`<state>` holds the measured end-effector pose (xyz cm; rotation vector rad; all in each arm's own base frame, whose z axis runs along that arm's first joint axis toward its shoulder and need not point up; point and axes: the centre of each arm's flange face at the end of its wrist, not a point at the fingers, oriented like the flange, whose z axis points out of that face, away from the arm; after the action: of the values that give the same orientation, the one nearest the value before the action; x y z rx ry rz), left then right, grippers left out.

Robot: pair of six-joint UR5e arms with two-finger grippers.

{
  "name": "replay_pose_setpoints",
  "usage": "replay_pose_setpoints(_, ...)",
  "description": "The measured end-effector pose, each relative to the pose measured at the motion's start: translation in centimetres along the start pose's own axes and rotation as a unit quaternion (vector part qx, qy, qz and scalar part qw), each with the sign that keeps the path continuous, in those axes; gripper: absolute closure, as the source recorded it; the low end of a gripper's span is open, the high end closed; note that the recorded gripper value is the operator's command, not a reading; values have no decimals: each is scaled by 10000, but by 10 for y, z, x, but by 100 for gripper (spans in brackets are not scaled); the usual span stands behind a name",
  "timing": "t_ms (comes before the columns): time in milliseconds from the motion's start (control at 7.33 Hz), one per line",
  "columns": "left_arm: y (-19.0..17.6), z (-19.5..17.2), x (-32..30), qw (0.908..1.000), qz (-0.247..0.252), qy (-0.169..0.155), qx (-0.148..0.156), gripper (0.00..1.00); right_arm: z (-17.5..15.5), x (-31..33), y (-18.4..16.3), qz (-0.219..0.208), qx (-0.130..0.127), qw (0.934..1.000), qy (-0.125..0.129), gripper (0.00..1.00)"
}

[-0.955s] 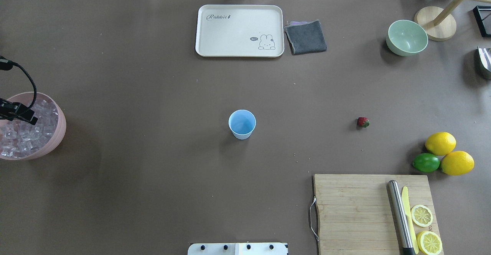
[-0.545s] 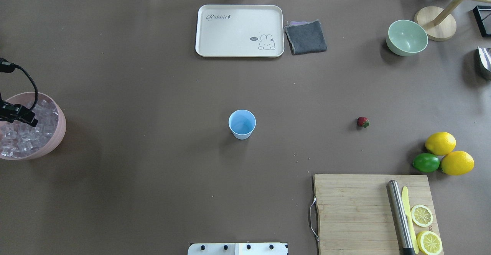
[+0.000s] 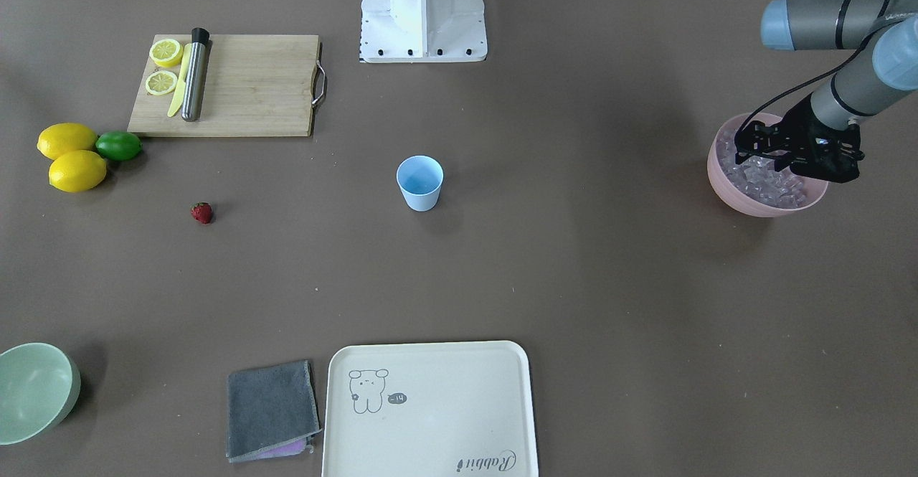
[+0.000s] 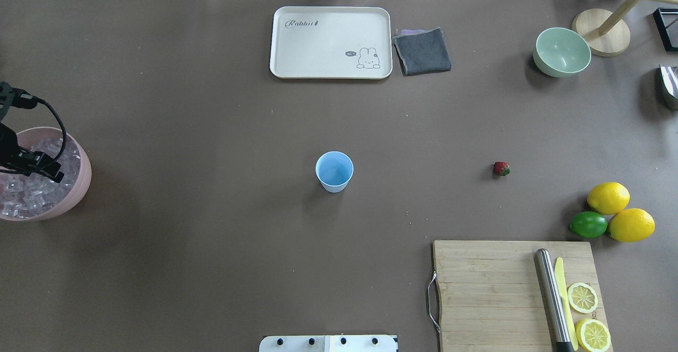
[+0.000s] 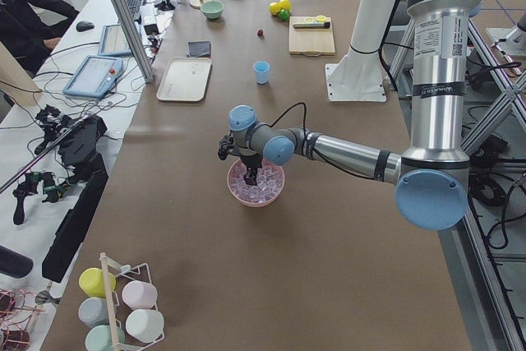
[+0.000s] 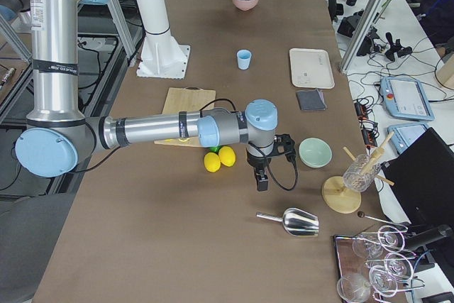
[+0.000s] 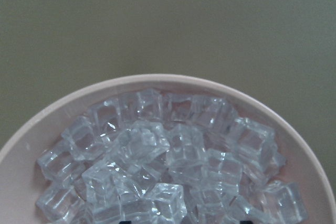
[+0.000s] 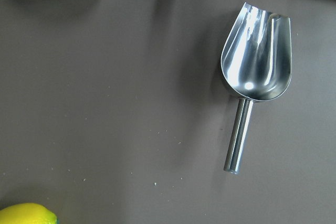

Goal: Put ice and strawberries in cup
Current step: 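Close the left gripper on an ice cube in the bowl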

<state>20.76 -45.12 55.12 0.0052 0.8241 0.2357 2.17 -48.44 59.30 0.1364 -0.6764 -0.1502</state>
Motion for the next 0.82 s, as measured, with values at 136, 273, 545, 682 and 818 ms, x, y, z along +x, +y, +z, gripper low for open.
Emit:
replay_pose_setpoints(136, 0, 2, 0, 10000, 2, -4, -15, 25, 1, 0, -1, -2, -4, 10000, 31, 0)
replay_pose_setpoints(273, 0, 2, -1, 10000, -1, -10, -22, 25, 1, 0, -1, -2, -10, 10000, 45, 0)
replay_pose_setpoints(545, 1, 4, -1, 10000, -9, -17, -34, 27, 2, 0, -1, -7, -15, 10000, 50, 0)
replay_pose_setpoints(682, 1, 5, -3, 10000, -18, -24, -42, 41, 2, 0, -1, -10, -15, 10000, 51, 0)
replay_pose_setpoints(818, 1, 6, -4, 10000, -23, -28, -47, 54, 1, -1, -1, -13, -11, 10000, 51, 0)
